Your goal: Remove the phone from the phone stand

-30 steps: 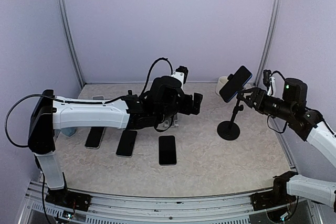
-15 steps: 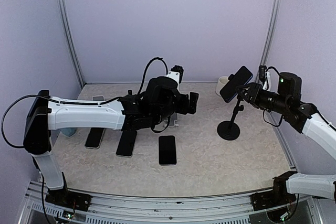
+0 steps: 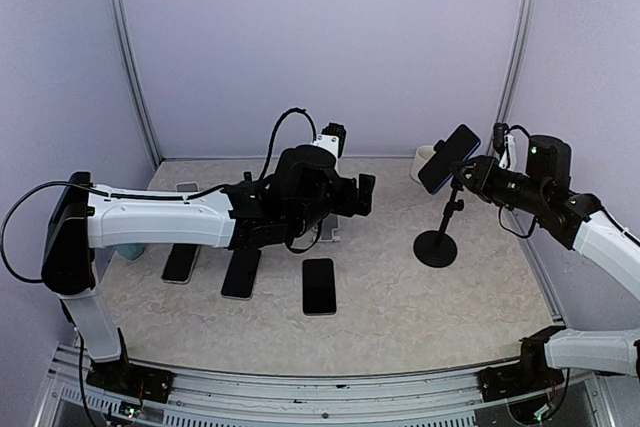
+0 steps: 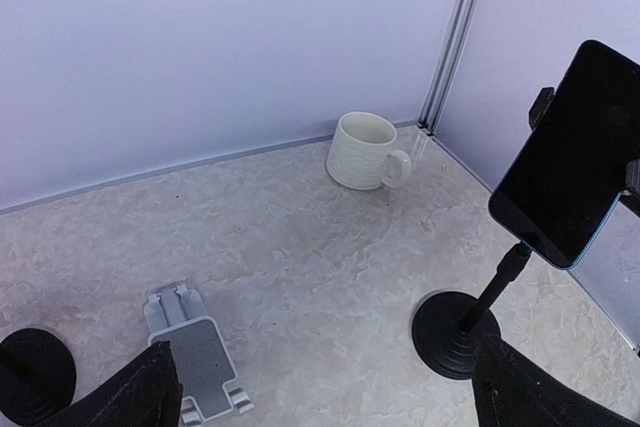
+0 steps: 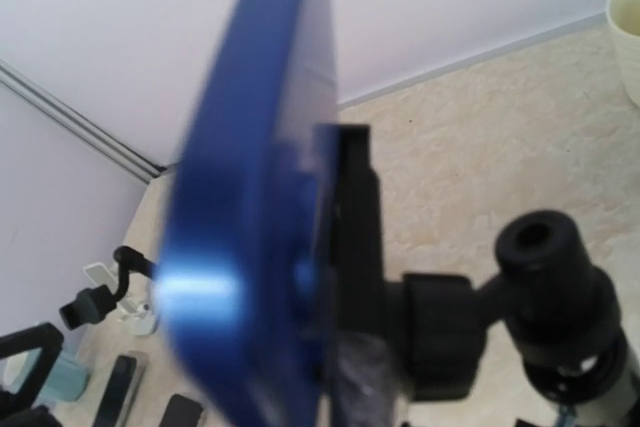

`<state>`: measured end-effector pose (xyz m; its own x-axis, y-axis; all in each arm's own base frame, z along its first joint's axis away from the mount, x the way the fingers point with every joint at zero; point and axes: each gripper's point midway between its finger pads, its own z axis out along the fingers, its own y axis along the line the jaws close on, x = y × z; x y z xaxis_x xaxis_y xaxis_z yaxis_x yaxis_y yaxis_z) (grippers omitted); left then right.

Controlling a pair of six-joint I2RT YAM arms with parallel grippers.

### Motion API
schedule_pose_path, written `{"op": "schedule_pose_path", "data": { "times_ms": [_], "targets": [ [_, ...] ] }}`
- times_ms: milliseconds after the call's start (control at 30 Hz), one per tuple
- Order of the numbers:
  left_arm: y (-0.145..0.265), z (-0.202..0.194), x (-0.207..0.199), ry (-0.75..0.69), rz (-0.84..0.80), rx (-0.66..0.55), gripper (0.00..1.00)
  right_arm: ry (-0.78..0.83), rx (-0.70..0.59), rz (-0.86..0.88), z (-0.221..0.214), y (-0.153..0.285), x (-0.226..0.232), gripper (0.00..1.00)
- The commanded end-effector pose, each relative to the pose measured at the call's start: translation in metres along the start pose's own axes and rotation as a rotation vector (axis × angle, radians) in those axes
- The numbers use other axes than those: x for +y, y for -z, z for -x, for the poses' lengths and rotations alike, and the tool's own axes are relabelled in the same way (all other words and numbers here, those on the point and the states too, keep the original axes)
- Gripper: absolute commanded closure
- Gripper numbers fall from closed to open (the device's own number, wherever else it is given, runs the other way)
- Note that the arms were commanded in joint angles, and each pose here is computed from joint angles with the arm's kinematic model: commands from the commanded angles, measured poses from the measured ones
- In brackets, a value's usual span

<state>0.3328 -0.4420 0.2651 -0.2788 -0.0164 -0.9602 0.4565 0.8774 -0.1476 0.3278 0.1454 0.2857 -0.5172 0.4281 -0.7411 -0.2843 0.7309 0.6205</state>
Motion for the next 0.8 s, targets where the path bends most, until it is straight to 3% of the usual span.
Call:
{"op": "schedule_pose_path", "data": {
  "times_ms": [0, 567, 767],
  "targets": [
    [0.011, 0.018, 0.003, 0.008, 0.0, -0.045, 0.01, 0.014, -0.053, 0.005, 0.02, 0.001, 0.006, 0.71],
    [0.025, 0.021, 0.006, -0.025, -0.03, -0.054, 0.01, 0.077, -0.011, 0.139, 0.016, 0.012, 0.036, 0.94],
    [0.037, 0.018, -0.027, -0.071, -0.254, -0.004, 0.01, 0.066, 0.034, 0.266, 0.006, 0.018, 0.056, 0.98]
  ]
}}
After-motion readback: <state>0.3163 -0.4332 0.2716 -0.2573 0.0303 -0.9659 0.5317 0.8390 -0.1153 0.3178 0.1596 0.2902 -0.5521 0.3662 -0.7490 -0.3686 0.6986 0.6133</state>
